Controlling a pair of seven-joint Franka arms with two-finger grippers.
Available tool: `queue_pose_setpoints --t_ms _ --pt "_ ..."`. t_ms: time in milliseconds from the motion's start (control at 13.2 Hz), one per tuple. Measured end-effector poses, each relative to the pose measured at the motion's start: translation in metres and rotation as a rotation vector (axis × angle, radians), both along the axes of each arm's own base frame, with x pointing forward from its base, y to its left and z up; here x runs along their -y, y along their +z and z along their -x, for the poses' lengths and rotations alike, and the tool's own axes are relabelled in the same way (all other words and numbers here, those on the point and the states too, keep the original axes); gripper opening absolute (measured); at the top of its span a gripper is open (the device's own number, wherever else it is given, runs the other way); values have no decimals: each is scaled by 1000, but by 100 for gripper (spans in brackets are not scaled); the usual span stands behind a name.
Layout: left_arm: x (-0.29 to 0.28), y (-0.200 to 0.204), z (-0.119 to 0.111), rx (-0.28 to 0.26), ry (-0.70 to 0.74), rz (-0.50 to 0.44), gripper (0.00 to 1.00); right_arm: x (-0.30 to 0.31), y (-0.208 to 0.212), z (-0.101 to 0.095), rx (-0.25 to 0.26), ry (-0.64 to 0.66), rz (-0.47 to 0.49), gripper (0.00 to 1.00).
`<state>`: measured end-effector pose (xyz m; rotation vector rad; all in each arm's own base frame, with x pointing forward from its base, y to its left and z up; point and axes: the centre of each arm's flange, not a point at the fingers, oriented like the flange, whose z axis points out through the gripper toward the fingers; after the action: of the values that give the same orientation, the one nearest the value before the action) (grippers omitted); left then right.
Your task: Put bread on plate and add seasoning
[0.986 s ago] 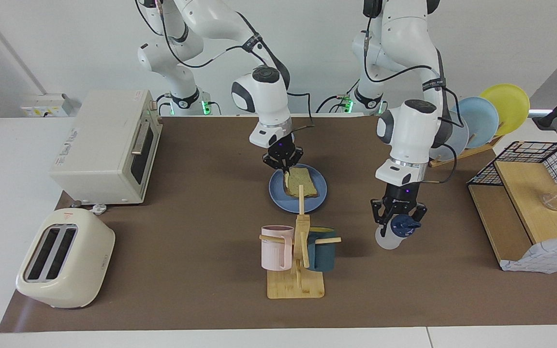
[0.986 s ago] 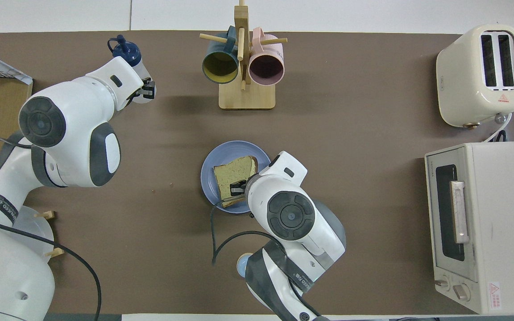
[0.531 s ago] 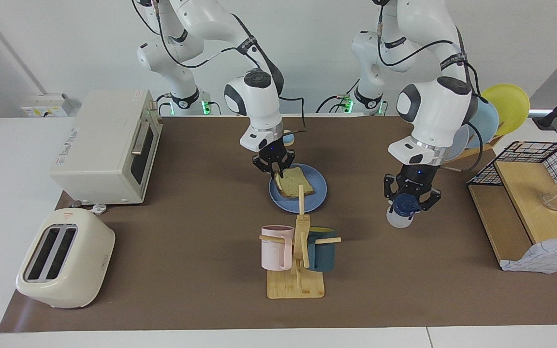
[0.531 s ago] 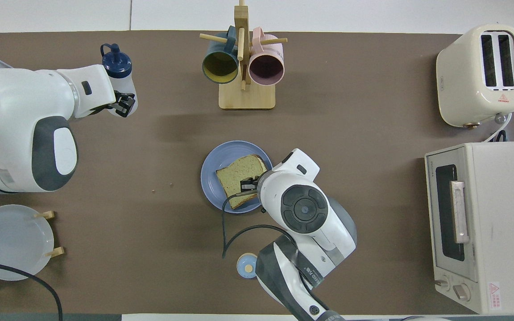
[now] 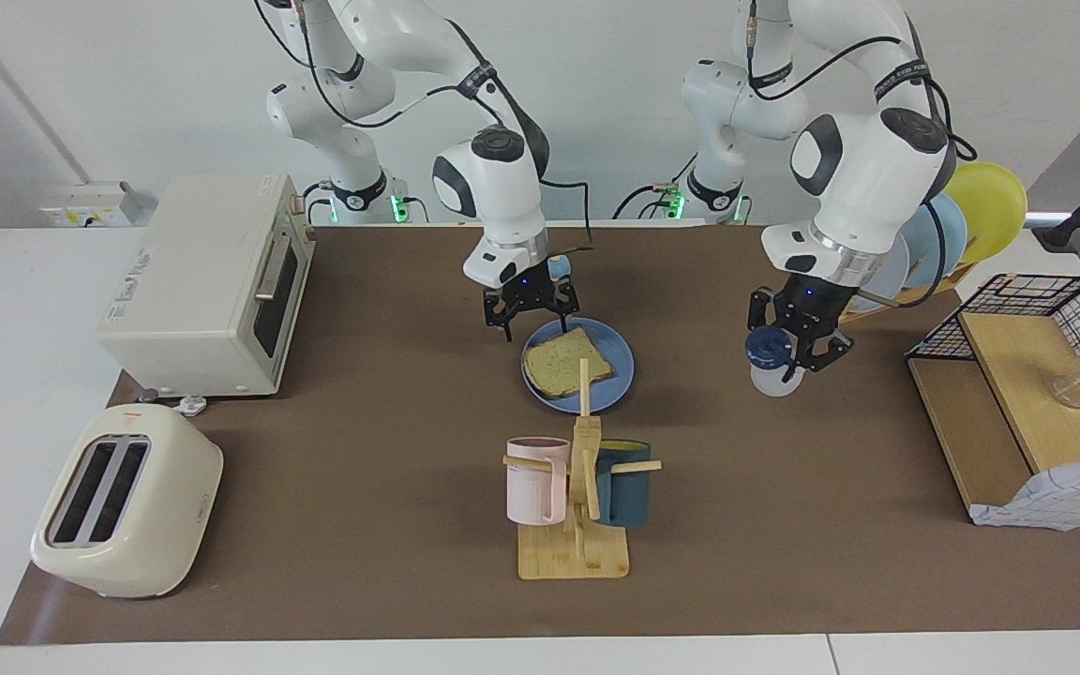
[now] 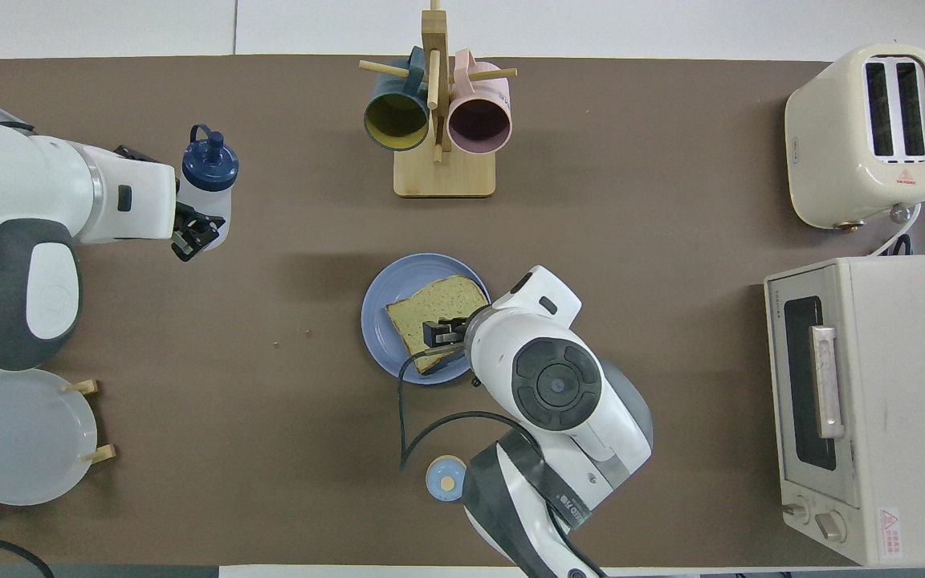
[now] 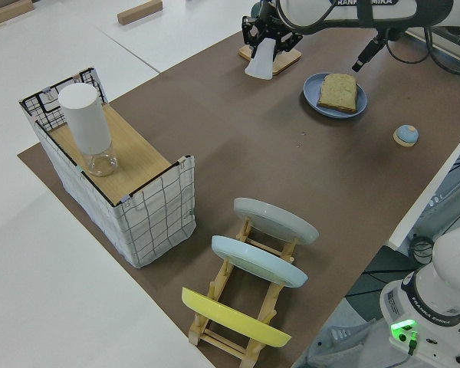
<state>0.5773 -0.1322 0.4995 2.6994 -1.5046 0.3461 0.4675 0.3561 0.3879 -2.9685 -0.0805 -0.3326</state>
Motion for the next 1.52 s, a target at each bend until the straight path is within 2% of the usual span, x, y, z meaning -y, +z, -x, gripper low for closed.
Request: queue_pose_setpoints --t_ms 303,682,758,910,986,1137,1213,1365,1516 --pt "3 10 16 -75 -174 -42 47 4 35 5 31 -1 -18 100" --pt "10 22 44 -171 -304 -94 47 -4 43 7 33 8 -26 100" --pt "15 23 49 -192 -322 -102 47 -4 48 6 9 -4 -34 100" --pt "23 24 60 -237 -360 -113 47 -5 77 -2 -106 -2 -53 100" --pt "26 24 65 -257 -385 -117 47 -6 101 -10 -148 3 -58 100" --pt "26 26 71 -282 -412 -120 47 -14 140 -22 -191 6 -92 100" --pt "25 28 73 -287 -422 -119 47 -20 152 -25 -216 -1 -139 100" --pt "25 31 77 -295 -443 -117 47 -30 163 -27 -260 -29 -226 100" --pt "26 31 78 -299 -453 -118 47 -36 183 -23 -278 -53 -284 100"
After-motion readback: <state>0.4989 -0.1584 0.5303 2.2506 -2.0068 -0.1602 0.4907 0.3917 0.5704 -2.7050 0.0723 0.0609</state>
